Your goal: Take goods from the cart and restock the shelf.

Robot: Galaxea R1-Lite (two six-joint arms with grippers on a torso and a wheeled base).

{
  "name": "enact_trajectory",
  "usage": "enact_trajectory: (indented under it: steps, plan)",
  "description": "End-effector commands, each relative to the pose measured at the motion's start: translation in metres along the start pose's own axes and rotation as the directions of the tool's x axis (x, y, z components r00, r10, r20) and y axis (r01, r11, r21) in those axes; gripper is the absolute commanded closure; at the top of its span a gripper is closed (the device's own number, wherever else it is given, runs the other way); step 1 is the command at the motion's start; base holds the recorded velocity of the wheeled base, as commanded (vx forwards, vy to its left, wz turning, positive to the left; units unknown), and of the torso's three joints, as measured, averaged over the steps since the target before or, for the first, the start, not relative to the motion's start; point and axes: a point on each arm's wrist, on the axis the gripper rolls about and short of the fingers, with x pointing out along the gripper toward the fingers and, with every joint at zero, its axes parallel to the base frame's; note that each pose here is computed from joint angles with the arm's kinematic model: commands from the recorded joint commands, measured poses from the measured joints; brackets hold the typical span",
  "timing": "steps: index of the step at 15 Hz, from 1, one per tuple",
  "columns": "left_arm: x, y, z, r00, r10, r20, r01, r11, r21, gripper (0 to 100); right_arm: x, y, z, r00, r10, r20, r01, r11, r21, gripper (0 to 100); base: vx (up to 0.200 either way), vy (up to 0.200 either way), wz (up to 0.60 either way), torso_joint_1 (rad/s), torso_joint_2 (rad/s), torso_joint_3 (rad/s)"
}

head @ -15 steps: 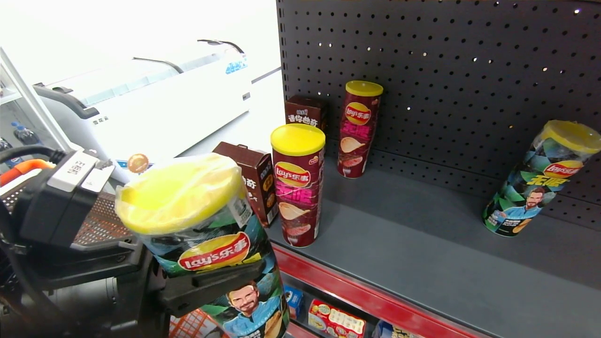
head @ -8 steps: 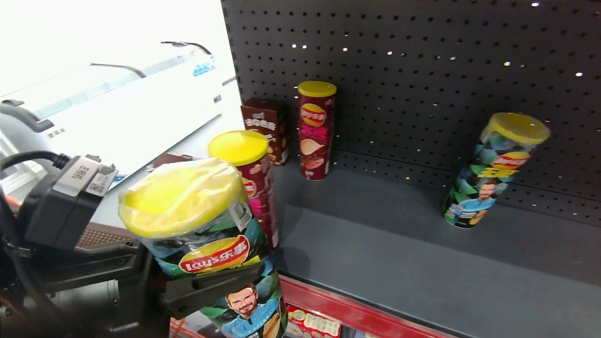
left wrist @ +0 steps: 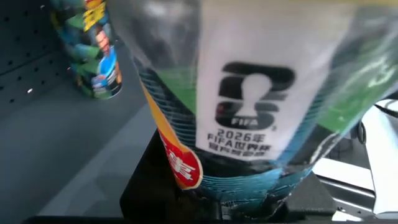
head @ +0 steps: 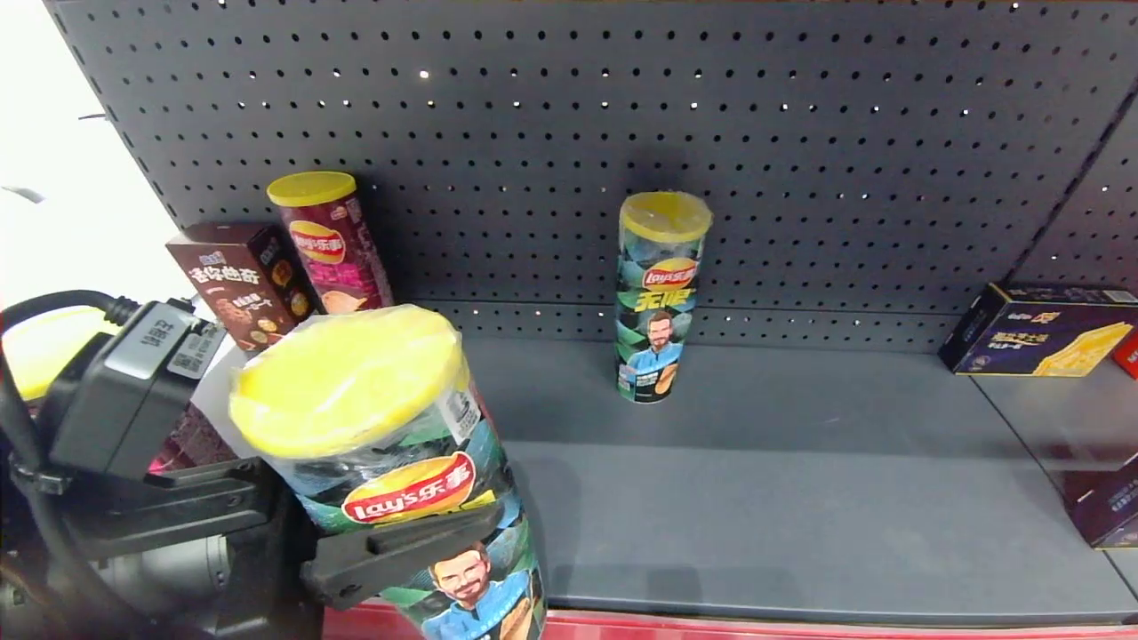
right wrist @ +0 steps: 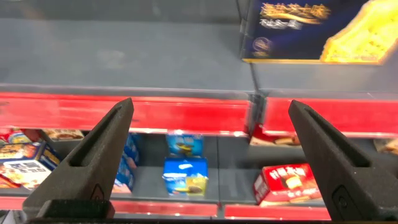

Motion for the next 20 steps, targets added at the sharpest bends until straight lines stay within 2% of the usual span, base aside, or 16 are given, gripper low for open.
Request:
enact_trajectory:
  steps: [1, 6, 7, 12, 17, 18, 20]
  plan:
    - [-0.001, 0.000, -0.002, 1.000, 0.002, -0.005, -0.002, 1.000, -0.002, 100, 0.000, 0.000, 0.000, 1.000, -0.002, 0.000, 0.002, 1.000, 0.000, 0, 0.000, 0.000, 0.00, 0.000, 0.00, 0.000]
    - [-0.002, 0.000, -0.002, 1.000, 0.007, -0.005, -0.007, 1.000, -0.002, 100, 0.000, 0.000, 0.000, 1.000, -0.002, -0.002, 0.002, 1.000, 0.000, 0, 0.000, 0.000, 0.00, 0.000, 0.00, 0.000]
    - [-0.003, -0.001, -0.002, 1.000, 0.007, -0.004, -0.007, 1.000, -0.001, 100, 0.000, 0.000, 0.000, 1.000, -0.002, 0.000, 0.002, 1.000, 0.000, 0, 0.000, 0.000, -0.60, -0.002, 0.00, -0.002]
    - [-0.010, -0.006, -0.013, 1.000, 0.014, -0.028, -0.014, 1.000, -0.020, 100, 0.000, 0.000, 0.000, 1.000, 0.000, 0.000, 0.000, 1.000, 0.002, 0, 0.000, 0.000, 0.00, 0.000, 0.00, 0.000]
    - [-0.011, -0.007, -0.011, 0.999, 0.031, -0.019, -0.031, 0.999, -0.007, 100, 0.000, 0.000, 0.000, 1.000, 0.015, -0.002, -0.015, 1.000, -0.006, 0, 0.000, 0.000, 0.00, 0.000, 0.00, 0.000]
    - [-0.011, -0.006, -0.011, 0.999, 0.046, -0.021, -0.046, 0.999, 0.009, 100, 0.000, 0.000, 0.000, 1.000, 0.017, -0.003, -0.017, 1.000, -0.005, 0, 0.000, 0.000, 0.00, 0.000, 0.00, 0.000]
    - [-0.010, -0.005, -0.005, 0.998, 0.065, -0.007, -0.065, 0.998, 0.021, 100, 0.000, 0.000, 0.000, 1.000, 0.017, -0.003, -0.017, 1.000, -0.006, 0, 0.000, 0.000, 0.00, 0.000, 0.00, 0.000]
